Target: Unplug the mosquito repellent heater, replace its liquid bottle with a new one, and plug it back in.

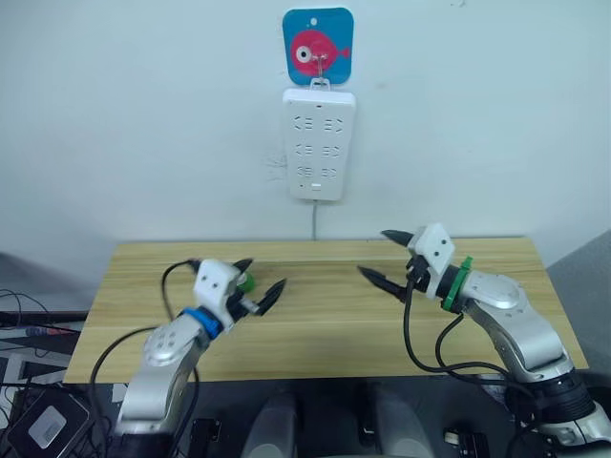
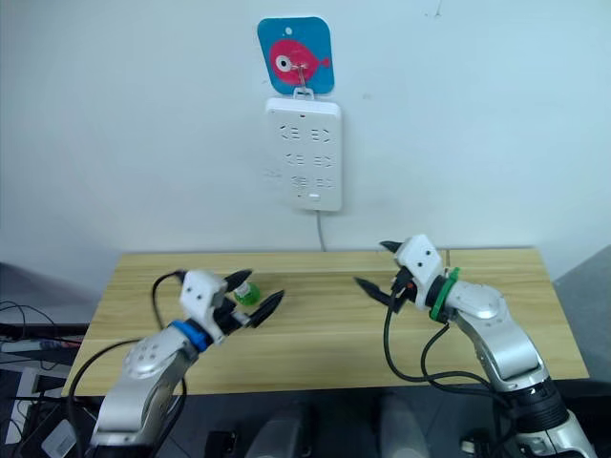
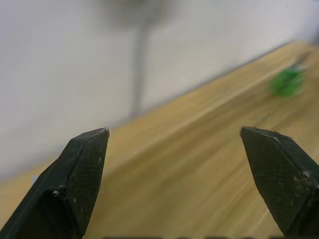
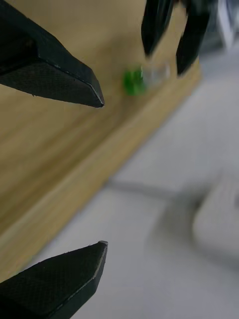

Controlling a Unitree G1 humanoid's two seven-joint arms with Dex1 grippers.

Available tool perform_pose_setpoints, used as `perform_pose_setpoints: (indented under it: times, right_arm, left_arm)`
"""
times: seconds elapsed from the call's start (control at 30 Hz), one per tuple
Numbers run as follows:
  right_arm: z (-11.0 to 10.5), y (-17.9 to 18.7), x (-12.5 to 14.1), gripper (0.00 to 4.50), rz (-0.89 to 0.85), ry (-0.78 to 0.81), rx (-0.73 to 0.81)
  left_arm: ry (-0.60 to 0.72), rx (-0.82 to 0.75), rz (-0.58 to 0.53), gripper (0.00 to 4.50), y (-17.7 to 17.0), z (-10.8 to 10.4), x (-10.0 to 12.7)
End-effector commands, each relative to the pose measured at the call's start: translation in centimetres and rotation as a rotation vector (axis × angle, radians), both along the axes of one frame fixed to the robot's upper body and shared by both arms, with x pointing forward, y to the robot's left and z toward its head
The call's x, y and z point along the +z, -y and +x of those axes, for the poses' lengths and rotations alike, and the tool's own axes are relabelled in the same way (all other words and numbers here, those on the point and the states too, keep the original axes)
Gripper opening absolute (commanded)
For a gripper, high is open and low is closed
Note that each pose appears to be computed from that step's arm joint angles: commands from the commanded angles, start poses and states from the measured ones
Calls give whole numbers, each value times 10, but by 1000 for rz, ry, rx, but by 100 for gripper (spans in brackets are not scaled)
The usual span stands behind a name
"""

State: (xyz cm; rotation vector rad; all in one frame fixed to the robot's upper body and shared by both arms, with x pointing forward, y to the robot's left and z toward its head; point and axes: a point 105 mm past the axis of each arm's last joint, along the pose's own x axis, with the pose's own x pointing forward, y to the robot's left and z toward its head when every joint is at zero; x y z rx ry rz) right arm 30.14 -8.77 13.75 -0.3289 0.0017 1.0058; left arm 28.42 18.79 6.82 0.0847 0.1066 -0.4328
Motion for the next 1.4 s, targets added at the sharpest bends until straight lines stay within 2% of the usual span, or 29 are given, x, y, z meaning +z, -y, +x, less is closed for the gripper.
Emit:
perform_pose_setpoints:
  times: [0.03, 0.1, 0.23, 0.33, 0.43, 0.67, 1.03, 1.23, 1.37, 1.4]
  right_arm:
    - [-12, -19, 12, 447, 1, 1, 149]
    - [-11, -23, 13, 447, -7, -3, 171]
    - [-9, -33, 21, 447, -8, -2, 206]
    - [-14, -39, 28, 447, -32, 10, 251]
    - [-21, -44, 36, 447, -42, 13, 291]
    - [-24, -39, 43, 447, -77, 15, 305]
    - [-21, -42, 54, 447, -64, 7, 275]
    - [-23, -42, 55, 447, -74, 8, 275]
    - [-33, -48, 61, 447, -41, 10, 298]
    - [-38, -50, 64, 449, -32, 13, 310]
  left_arm:
    - [83, 194, 28, 450, -31, -3, 5]
    - [80, 220, 25, 450, -33, -7, -4]
    - [64, 179, -59, 450, -17, -5, -20]
    - [45, 135, -120, 450, -2, 10, -34]
    - [54, 181, -125, 450, -8, 28, -44]
    - [122, 215, -117, 450, -7, 44, -46]
    - [112, 263, -110, 450, -18, 60, -55]
    - [103, 260, -98, 450, -16, 60, -61]
    - [94, 258, -95, 450, -12, 57, -66]
    - [92, 263, -94, 431, -13, 57, -67]
